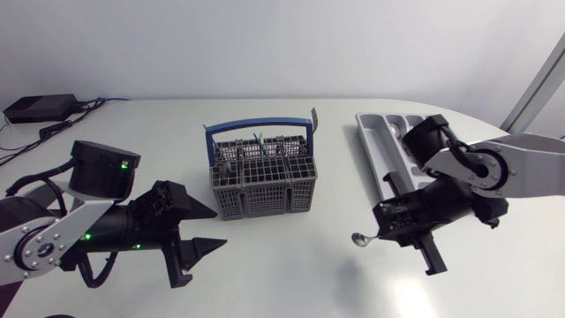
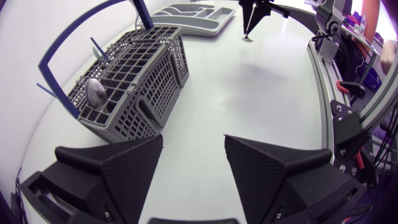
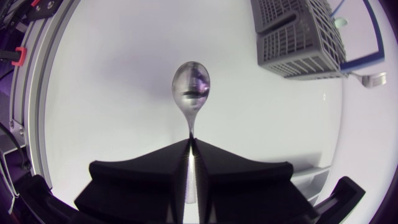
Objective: Unload the cutlery basket into the drawer organizer.
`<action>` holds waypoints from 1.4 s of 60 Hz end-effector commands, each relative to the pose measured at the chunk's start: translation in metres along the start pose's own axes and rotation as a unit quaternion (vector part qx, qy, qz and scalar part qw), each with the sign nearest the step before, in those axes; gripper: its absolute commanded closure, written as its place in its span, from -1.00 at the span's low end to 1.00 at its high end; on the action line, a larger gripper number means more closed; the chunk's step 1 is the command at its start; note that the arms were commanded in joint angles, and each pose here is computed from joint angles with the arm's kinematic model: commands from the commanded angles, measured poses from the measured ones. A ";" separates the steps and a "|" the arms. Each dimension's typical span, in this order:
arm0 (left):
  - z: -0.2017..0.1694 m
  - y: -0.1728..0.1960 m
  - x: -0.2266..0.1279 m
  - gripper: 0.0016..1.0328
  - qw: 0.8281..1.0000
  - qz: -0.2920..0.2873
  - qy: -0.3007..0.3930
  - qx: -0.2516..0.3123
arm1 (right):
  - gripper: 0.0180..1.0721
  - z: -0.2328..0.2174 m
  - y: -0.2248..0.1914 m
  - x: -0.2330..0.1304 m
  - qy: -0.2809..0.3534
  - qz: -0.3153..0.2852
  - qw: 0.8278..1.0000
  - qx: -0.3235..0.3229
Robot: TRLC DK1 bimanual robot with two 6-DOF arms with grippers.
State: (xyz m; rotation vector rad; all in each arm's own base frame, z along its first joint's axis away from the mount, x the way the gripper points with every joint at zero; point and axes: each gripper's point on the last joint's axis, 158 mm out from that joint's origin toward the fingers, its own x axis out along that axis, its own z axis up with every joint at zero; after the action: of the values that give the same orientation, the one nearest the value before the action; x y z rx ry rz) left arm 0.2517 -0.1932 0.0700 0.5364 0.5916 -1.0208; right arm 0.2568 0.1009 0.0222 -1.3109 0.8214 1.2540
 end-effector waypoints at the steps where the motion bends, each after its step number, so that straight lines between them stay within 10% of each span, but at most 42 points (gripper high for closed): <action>1: 0.010 0.004 0.000 -0.33 1.000 -0.002 -0.002 -0.011 | 0.81 -0.020 0.001 0.005 0.001 0.005 1.000 -0.007; 52: 0.017 0.005 0.000 -0.33 1.000 -0.009 0.003 -0.022 | 0.84 -0.237 -0.103 0.002 0.058 -0.094 0.988 0.108; 77: 0.020 0.002 0.000 -0.33 1.000 -0.013 0.002 -0.025 | 0.82 -0.246 -0.087 0.027 0.074 -0.077 0.989 0.101; 84: 0.019 0.003 -0.002 -0.33 1.000 -0.010 0.003 -0.027 | 0.40 -0.237 -0.083 0.028 0.077 -0.077 0.990 0.094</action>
State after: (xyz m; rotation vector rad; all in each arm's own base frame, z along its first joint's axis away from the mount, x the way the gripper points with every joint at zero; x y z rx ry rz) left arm 0.2520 -0.2015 0.0757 0.5034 0.6386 -1.0330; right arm 0.4015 -0.1188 -0.0125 -1.2790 0.9038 0.8932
